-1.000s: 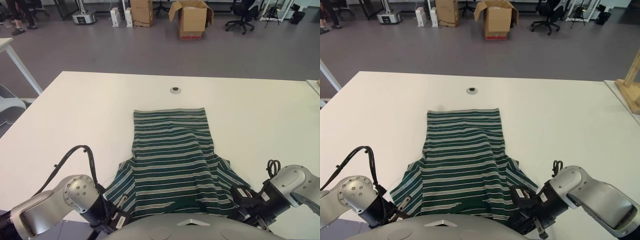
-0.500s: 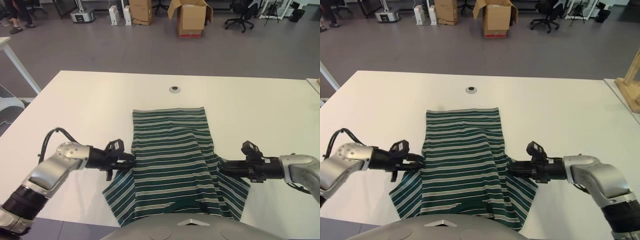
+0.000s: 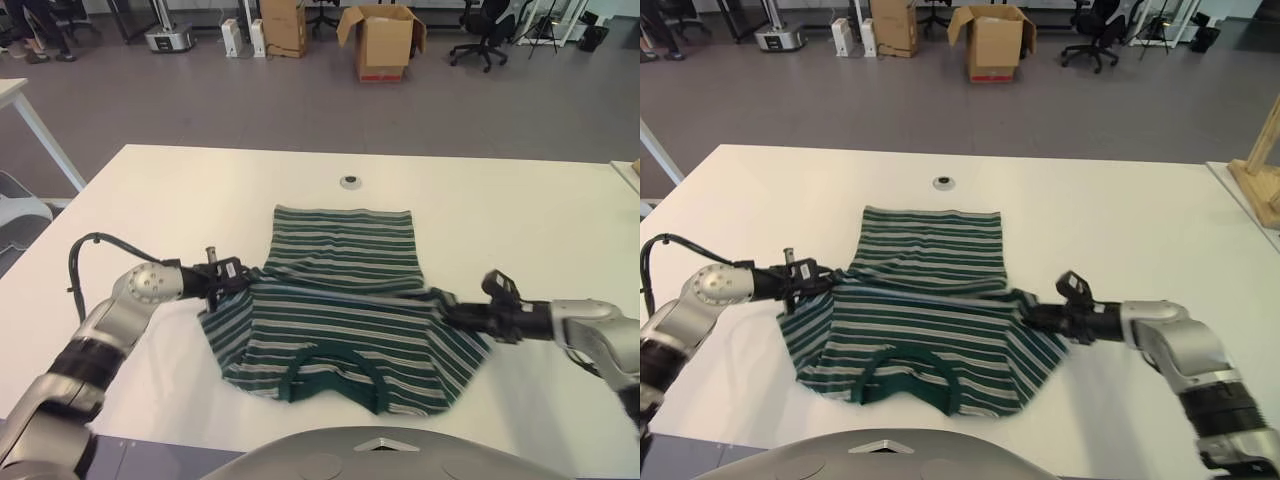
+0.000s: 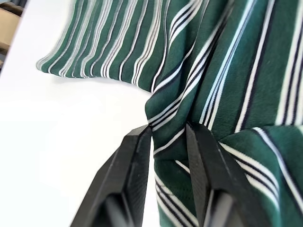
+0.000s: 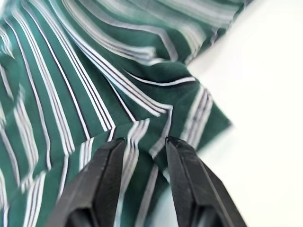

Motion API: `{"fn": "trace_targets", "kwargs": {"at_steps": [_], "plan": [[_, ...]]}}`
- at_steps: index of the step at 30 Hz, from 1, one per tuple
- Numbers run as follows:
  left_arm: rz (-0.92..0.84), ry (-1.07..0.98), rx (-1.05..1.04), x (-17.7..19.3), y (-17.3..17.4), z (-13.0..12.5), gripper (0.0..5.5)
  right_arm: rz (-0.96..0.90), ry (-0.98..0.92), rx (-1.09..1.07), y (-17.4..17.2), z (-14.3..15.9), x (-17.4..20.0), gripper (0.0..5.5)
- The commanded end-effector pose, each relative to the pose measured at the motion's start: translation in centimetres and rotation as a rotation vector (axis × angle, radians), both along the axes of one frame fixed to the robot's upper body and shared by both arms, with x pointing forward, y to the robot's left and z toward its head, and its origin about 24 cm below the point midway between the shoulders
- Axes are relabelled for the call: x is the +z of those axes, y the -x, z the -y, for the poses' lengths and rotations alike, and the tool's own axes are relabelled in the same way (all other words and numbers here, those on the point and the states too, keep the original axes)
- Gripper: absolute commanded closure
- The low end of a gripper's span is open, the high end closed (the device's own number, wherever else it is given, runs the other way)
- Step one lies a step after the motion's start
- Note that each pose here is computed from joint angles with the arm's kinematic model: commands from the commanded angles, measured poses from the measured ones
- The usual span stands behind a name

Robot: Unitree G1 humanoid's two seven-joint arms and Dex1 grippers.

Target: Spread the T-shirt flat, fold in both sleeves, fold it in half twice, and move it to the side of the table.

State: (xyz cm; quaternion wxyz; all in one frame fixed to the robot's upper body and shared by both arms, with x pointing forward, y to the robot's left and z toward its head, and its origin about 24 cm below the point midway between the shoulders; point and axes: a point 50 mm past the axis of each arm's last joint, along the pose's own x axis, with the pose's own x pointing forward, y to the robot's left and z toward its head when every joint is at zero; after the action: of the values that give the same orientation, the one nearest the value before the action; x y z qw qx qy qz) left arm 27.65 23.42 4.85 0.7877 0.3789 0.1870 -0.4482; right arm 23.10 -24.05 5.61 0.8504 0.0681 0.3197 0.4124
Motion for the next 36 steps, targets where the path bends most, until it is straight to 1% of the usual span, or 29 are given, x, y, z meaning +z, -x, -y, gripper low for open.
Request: {"fn": "trace_targets", "kwargs": {"at_steps": [1,3,4,6,9,11,13,15,17,18,20,23,26,28,31,33,36], "plan": [[0.008,0.024,0.022,1.4,-1.4,-1.8,4.23,0.118,-0.129,-0.133,-3.1,-0.1,3.8,3.93],[-0.002,0.016,0.021,2.5,-1.8,-3.2,4.23,0.155,-0.171,-0.163,-3.8,0.0,5.2,3.93],[-0.006,0.014,0.015,3.0,-2.0,-3.6,4.23,0.167,-0.181,-0.169,-4.2,-0.1,5.5,3.93],[-0.009,0.064,-0.015,4.3,-2.3,-3.3,4.23,0.195,-0.163,-0.163,-5.2,-1.2,5.3,3.93],[0.007,0.24,-0.033,6.7,-2.9,-2.5,4.23,0.199,-0.106,-0.1,-6.9,-4.1,3.1,3.93],[0.039,0.296,-0.009,8.0,-3.5,-2.7,4.23,0.198,-0.013,-0.015,-8.2,-5.9,1.1,3.93],[0.056,0.307,0.005,8.5,-3.7,-2.8,4.23,0.195,0.13,0.092,-9.4,-6.9,-0.7,3.93],[0.064,0.307,-0.002,8.8,-3.9,-2.6,4.23,0.174,0.31,0.124,-10.5,-6.3,-2.1,3.93],[0.068,0.308,-0.012,8.8,-3.8,-2.3,4.23,0.206,0.427,0.075,-12.1,-5.7,-1.8,3.93],[0.073,0.306,-0.012,8.7,-3.7,-2.2,4.23,0.238,0.417,0.033,-12.9,-6.0,-1.1,3.93],[0.075,0.311,0.011,7.9,-3.5,-1.9,4.23,0.309,0.325,-0.049,-14.4,-7.0,0.6,3.93],[0.072,0.32,0.082,6.4,-3.1,-2.1,4.23,0.374,0.189,-0.089,-15.1,-7.6,2.1,3.93],[0.039,0.328,0.195,4.2,-2.1,-2.8,4.23,0.432,0.033,-0.155,-15.4,-5.9,4.1,3.93],[-0.042,0.334,0.301,2.8,-0.7,-3.9,4.23,0.476,-0.048,-0.215,-15.2,-4.1,5.5,3.93],[-0.144,0.441,0.454,2.6,1.1,-5.6,4.23,0.533,-0.14,-0.307,-13.3,-1.3,6.0,3.93],[-0.191,0.514,0.515,2.6,1.8,-5.7,4.23,0.537,-0.169,-0.393,-10.9,0.1,5.1,3.93],[-0.26,0.531,0.557,2.1,3.1,-6.0,4.23,0.521,-0.185,-0.486,-8.0,0.9,4.3,3.93]]}}
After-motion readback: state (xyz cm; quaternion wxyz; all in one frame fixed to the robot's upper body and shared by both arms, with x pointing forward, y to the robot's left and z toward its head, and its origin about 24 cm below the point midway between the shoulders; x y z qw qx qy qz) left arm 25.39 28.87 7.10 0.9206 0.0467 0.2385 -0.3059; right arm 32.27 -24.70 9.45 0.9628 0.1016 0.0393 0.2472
